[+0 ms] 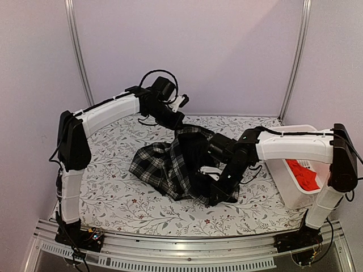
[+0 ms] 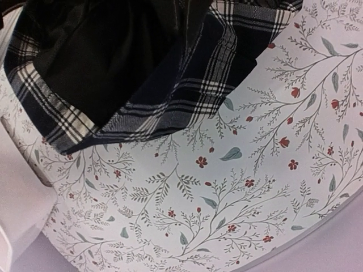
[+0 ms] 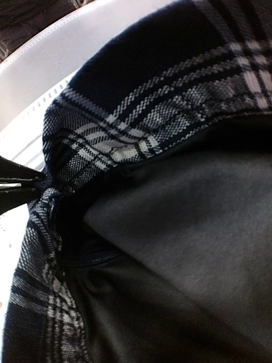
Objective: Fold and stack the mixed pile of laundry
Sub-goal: Pick up the crumpled skirt from the center of the board, then flatten out the crumpled skirt at the center of the board.
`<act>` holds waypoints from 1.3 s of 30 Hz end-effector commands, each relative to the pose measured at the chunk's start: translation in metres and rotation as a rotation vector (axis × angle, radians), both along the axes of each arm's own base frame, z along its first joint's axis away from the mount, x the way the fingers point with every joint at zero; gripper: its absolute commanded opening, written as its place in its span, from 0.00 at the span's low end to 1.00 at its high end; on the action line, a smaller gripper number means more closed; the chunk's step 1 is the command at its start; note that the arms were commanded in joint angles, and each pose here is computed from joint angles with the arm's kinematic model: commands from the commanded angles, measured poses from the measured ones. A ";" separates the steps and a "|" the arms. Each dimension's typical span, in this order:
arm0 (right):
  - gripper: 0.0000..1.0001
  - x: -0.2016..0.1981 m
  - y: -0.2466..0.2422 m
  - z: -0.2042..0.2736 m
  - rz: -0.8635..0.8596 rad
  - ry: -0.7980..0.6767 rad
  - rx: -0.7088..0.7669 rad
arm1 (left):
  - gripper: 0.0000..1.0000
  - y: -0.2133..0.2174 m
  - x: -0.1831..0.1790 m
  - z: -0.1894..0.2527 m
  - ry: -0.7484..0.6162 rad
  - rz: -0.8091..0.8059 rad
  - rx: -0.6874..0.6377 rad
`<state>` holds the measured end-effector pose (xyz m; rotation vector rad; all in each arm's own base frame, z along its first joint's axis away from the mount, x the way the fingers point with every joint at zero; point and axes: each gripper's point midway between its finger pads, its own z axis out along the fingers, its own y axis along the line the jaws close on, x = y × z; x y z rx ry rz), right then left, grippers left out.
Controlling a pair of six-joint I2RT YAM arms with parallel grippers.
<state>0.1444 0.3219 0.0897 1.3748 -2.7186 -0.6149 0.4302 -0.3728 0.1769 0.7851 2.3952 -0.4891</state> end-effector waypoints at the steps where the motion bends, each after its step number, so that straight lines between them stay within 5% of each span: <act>1: 0.00 0.008 -0.019 0.016 -0.060 -0.083 -0.051 | 0.00 0.045 0.027 0.041 -0.061 0.130 -0.051; 6: 0.00 0.074 -0.038 0.069 -0.290 -0.296 -0.025 | 0.00 0.102 0.046 0.131 -0.245 0.300 -0.174; 12: 0.00 0.191 -0.081 0.260 -0.707 -0.821 0.231 | 0.00 0.171 0.049 0.266 -0.537 0.483 -0.350; 16: 0.00 0.215 -0.084 0.359 -0.747 -1.080 0.366 | 0.00 0.180 0.031 0.339 -0.688 0.494 -0.488; 20: 0.00 0.228 -0.079 0.395 -0.686 -1.205 0.356 | 0.00 0.181 0.013 0.378 -0.742 0.460 -0.586; 31: 0.00 0.171 -0.070 0.395 -0.553 -1.155 0.428 | 0.00 0.186 -0.068 0.376 -0.667 0.336 -0.652; 36: 0.00 0.179 -0.063 0.394 -0.552 -1.163 0.441 | 0.00 0.184 -0.057 0.343 -0.543 0.389 -0.618; 39: 0.00 0.211 -0.069 0.365 -0.593 -1.154 0.318 | 0.00 0.176 -0.027 0.300 -0.412 0.437 -0.553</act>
